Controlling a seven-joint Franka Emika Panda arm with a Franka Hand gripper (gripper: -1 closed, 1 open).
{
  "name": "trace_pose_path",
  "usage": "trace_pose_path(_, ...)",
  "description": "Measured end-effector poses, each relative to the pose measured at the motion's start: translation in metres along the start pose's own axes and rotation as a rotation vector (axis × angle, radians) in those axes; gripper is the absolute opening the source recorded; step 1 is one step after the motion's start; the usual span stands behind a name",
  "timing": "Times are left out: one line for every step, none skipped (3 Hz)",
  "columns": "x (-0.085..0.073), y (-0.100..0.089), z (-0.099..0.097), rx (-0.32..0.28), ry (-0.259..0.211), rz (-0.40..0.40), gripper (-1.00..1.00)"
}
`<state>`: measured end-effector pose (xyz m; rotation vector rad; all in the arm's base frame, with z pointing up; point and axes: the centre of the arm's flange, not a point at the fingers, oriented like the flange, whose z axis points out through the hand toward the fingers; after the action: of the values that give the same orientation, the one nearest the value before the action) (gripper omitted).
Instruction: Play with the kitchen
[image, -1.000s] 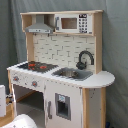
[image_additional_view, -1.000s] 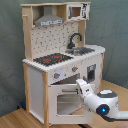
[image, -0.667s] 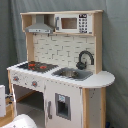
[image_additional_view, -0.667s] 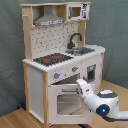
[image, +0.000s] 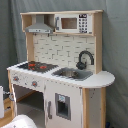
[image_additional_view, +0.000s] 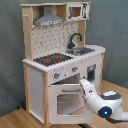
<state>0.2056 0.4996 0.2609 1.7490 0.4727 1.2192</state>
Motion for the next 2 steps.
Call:
trace_pose_path(0.011, 0.011, -0.011, -0.065, 0.038, -0.026, 1.00)
trace_pose_path(0.040, 0.034, -0.043, -0.075, 0.098, -0.028, 1.00)
